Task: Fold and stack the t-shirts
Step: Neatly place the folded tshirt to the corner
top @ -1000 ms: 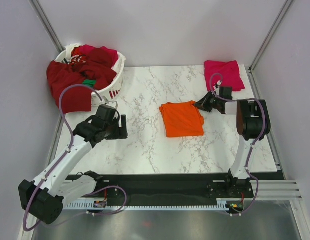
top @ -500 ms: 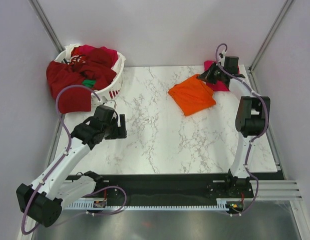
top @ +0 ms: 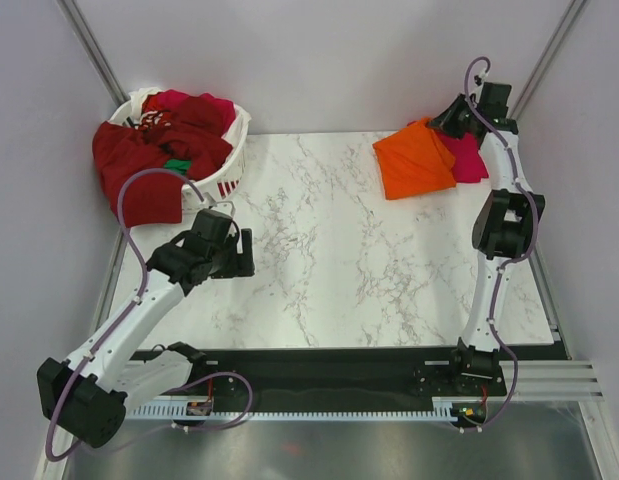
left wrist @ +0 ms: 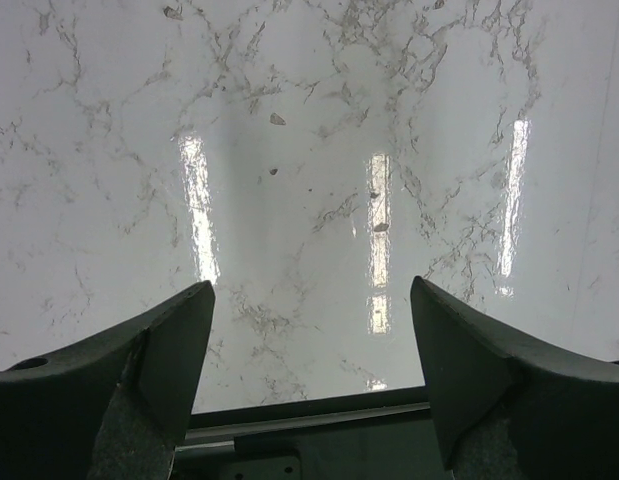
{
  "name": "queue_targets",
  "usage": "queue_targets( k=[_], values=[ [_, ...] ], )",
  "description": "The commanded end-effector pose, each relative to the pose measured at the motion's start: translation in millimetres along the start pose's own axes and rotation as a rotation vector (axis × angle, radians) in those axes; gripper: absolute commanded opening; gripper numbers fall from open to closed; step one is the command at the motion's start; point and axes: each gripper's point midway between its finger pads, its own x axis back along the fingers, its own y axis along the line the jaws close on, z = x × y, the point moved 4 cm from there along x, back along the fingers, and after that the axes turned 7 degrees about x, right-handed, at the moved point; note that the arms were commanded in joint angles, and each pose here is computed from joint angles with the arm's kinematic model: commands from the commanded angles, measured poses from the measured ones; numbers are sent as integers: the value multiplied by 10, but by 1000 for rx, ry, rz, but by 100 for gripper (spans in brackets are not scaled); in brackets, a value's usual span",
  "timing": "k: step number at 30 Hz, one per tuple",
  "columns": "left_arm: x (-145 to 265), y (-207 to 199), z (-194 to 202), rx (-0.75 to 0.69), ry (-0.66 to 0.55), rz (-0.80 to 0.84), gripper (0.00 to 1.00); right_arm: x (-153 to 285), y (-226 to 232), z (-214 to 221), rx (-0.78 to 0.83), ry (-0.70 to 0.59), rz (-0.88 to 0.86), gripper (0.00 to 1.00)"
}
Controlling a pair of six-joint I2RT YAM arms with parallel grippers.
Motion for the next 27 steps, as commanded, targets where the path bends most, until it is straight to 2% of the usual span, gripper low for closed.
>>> queue_targets(
  k=[1, 2, 4, 6, 10, 12, 19, 22, 25, 27],
  values=[
    [-37, 21, -39, -21, -24, -11, 87, 110, -114, -456, -2, -128, 14, 0],
    [-43, 26, -31, -19, -22, -14, 87, 182, -235, -635, -10, -182, 14, 0],
    [-43, 30, -28, -18, -23, -15, 87, 106, -505, -628, -80, -187, -4, 0],
    [-52, 32, -26, -18, -21, -21, 87, 125, -750, -737, -132, -243, -6, 0],
    [-68, 35, -21, -20, -15, -26, 87, -147, -1285, -501, -162, -241, 65, 0],
    [-77, 34, -16, -20, -10, -27, 86, -304, -1568, -315, -180, -230, 124, 3],
    [-85, 35, -8, -22, -8, -31, 86, -416, -2243, -74, -208, -264, 288, 4],
    [-100, 34, 0, -24, -1, -34, 86, -453, -2398, 28, -203, -263, 320, 10],
    [-106, 35, 2, -23, 0, -37, 86, -481, -2487, 118, -201, -252, 327, 28],
    [-105, 33, 6, -23, 2, -37, 86, -496, -2480, 146, -202, -246, 313, 35]
  ],
)
